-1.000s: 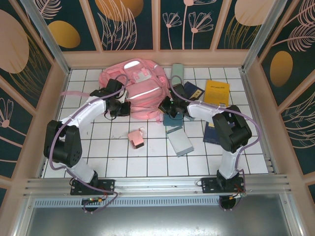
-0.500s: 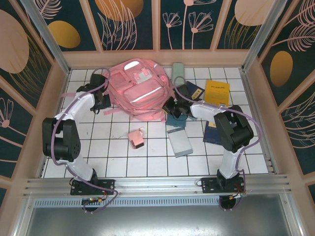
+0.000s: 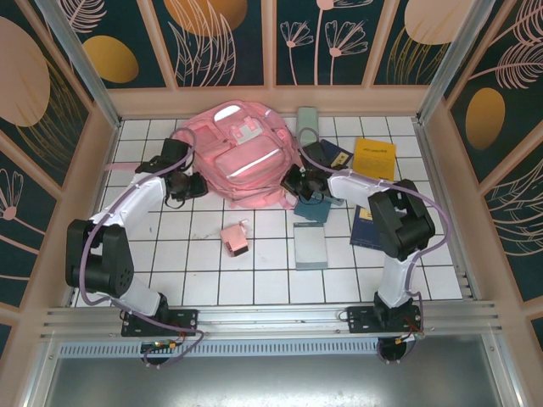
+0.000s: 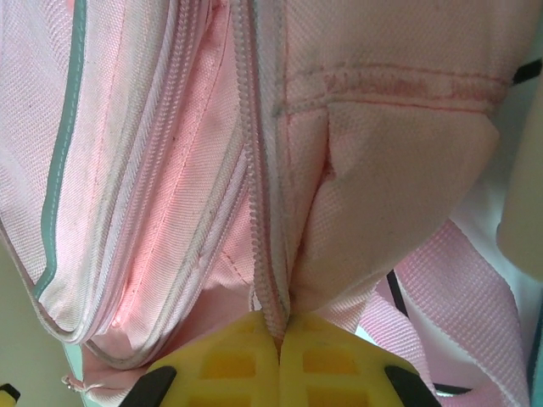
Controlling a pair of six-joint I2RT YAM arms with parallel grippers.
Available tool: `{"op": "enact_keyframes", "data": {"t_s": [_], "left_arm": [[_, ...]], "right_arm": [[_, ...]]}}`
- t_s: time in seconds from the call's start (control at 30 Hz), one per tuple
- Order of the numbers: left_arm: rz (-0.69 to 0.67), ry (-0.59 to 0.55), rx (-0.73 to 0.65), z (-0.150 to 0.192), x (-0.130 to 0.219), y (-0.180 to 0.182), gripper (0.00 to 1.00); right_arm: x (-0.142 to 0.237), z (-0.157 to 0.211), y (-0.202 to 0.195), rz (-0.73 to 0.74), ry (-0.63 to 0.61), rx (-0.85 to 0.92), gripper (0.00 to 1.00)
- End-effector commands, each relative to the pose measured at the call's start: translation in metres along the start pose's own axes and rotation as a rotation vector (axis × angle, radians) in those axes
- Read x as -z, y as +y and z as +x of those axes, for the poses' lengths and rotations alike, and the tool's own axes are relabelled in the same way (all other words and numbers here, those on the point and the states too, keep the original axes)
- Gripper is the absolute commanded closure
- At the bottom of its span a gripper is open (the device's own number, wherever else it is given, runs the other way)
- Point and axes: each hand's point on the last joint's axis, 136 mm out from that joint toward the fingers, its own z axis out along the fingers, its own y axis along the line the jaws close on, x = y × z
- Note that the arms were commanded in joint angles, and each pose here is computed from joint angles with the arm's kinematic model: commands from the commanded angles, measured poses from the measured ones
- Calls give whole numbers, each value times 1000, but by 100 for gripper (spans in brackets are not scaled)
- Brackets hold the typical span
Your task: Pack books, pencil case, and school supplies into a backpack
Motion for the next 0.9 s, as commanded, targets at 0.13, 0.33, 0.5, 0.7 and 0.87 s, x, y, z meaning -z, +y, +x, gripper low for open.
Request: {"op": "enact_keyframes", "data": {"t_s": [0.13, 0.33, 0.5, 0.7, 0.87], "left_arm": [[153, 19, -3, 13, -10, -48, 66], [212, 33, 26, 22, -22, -64, 62], [226, 35, 46, 26, -34, -65, 55], [233, 32, 71, 20, -52, -67, 55], [225, 47, 98, 19, -69, -66, 60]], "right_arm": [[4, -59, -8, 63, -100, 143, 100], [21, -54, 2, 8, -101, 136, 55], [42, -28, 15, 24, -152, 200, 46], [36, 28, 33, -75, -54, 215, 45], [17, 65, 51, -152, 43, 207, 45]]}}
